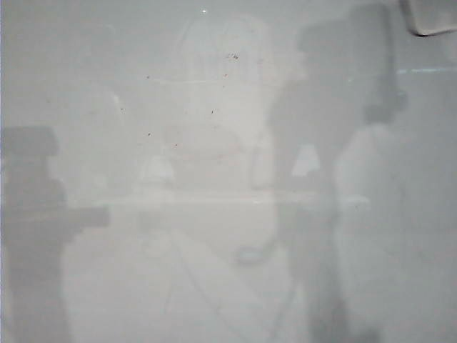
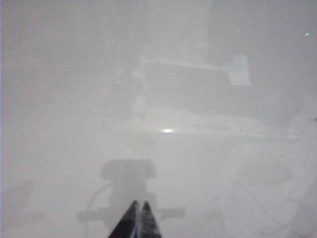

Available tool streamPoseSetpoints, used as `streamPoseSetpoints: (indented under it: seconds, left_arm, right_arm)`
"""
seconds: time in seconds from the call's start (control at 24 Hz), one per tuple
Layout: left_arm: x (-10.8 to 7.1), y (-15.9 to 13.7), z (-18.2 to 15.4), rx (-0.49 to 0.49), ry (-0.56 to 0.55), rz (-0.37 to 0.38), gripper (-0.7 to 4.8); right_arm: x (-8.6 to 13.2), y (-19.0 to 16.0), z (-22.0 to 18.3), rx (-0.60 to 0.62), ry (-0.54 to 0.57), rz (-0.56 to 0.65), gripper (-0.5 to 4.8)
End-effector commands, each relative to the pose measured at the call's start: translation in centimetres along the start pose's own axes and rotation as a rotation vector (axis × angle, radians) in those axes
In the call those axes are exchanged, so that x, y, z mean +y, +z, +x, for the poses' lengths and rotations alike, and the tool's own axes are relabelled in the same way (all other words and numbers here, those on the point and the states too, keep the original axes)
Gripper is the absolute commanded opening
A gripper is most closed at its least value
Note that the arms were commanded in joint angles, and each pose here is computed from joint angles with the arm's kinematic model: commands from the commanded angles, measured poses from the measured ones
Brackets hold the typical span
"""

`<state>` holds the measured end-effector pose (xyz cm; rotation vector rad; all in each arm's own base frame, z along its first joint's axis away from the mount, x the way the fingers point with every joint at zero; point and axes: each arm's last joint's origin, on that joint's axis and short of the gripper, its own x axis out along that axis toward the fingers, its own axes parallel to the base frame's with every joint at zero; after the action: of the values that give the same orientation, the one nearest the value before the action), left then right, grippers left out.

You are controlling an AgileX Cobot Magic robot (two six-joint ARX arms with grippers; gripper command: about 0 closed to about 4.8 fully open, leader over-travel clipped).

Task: Grab the whiteboard eraser that is attached to the surface of the whiteboard and use it to clean the writing on the whiteboard.

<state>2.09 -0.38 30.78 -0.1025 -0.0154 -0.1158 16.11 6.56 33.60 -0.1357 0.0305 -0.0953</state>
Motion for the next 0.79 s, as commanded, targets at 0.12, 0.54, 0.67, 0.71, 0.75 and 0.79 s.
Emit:
streamPoseSetpoints:
  seconds: [0.12, 0.54, 0.67, 0.71, 0.75, 0.79]
  left_arm:
    - [0.0, 0.2, 0.0, -0.014, 0.003, 0.003, -0.05]
    - [0.0, 0.2, 0.0, -0.014, 0.003, -0.005, -0.05]
    - [0.0, 0.2, 0.0, -0.014, 0.003, -0.004, -0.05]
    - [0.0, 0.2, 0.0, -0.014, 0.003, -0.005, -0.05]
    - [0.0, 0.2, 0.0, -0.014, 0.003, -0.005, -0.05]
    - [0.0, 0.2, 0.0, -0.014, 0.003, -0.004, -0.05]
  right_arm:
    - [-3.1, -1.9, 0.1, -0.079, 0.013, 0.059, 1.58]
    - [-6.5, -5.4, 5.3, -0.142, -0.017, 0.115, 1.58]
    - [-6.4, -5.9, 6.6, -0.170, 0.002, 0.112, 1.58]
    - [-6.3, -6.0, 6.8, -0.172, 0.018, 0.110, 1.58]
    - [-6.2, -6.1, 7.0, -0.174, 0.042, 0.108, 1.58]
    - [-6.2, -6.1, 7.1, -0.175, 0.057, 0.107, 1.58]
